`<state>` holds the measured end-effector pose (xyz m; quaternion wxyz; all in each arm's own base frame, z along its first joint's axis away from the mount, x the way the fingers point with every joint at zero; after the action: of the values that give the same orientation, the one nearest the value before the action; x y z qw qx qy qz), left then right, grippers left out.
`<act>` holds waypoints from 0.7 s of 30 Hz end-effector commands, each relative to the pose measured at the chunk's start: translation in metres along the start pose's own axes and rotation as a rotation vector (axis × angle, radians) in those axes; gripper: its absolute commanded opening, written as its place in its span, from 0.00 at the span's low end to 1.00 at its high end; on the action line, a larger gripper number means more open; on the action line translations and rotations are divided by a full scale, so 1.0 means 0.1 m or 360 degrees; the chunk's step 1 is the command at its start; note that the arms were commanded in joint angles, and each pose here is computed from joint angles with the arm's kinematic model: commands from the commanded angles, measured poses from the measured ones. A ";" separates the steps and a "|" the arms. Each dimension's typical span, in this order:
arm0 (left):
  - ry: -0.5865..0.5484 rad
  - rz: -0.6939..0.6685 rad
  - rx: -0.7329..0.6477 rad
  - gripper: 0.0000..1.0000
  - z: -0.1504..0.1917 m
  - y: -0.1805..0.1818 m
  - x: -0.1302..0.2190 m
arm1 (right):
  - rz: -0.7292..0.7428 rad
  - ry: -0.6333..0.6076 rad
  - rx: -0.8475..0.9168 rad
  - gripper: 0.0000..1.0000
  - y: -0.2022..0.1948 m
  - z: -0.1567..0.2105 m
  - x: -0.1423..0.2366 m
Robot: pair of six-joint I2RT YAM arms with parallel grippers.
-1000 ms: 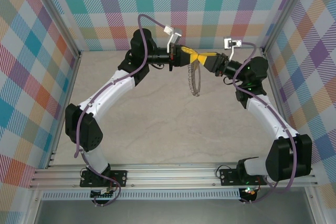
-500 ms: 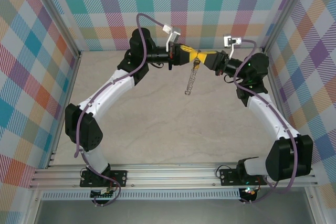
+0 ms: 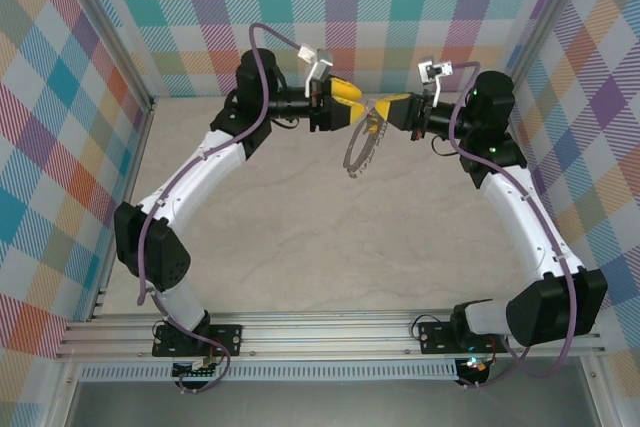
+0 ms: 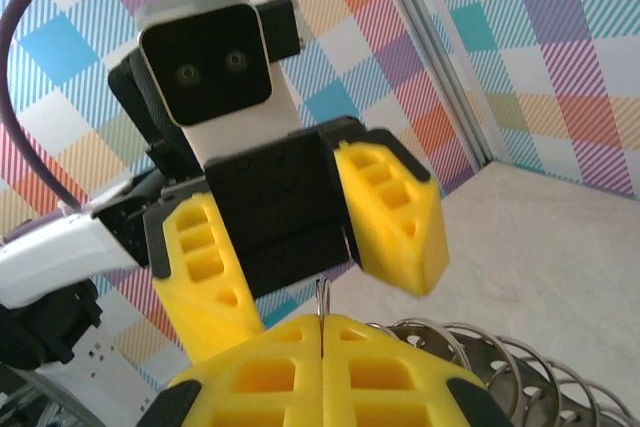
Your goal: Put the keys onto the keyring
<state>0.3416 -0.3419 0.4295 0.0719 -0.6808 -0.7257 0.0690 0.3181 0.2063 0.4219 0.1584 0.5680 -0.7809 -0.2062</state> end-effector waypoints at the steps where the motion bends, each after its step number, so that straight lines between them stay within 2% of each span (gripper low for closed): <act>1: 0.0004 -0.0010 -0.0120 0.58 -0.13 -0.16 0.15 | -0.0056 0.0073 0.0110 0.00 0.17 0.02 0.03; 5: 0.0076 0.0022 -0.0118 0.58 -0.07 -0.18 0.14 | -0.0082 0.0112 0.0109 0.00 0.19 0.04 0.02; 13: 0.0203 0.0133 -0.0053 0.50 0.09 -0.23 0.03 | -0.0169 0.0170 0.0084 0.00 0.23 0.08 0.00; 21: 0.0247 0.0198 -0.0032 0.49 0.16 -0.26 -0.11 | -0.0217 0.0219 0.0086 0.00 0.29 0.13 -0.03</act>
<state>0.3234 -0.3508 0.4131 0.1230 -0.7116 -0.6914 0.0202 0.3009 0.2161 0.4089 0.2060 0.6088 -0.7446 -0.1801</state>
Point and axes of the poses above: each hand's point on the last joint's axis, 136 mm out from that joint toward the fingers, its own x axis back along the fingers, its own y axis along the line the jaws close on, z = x × y, the point moved 1 cm from there along x, back along the fingers, and after that the axes turned 2 degrees about -x, right-handed, at the moved point
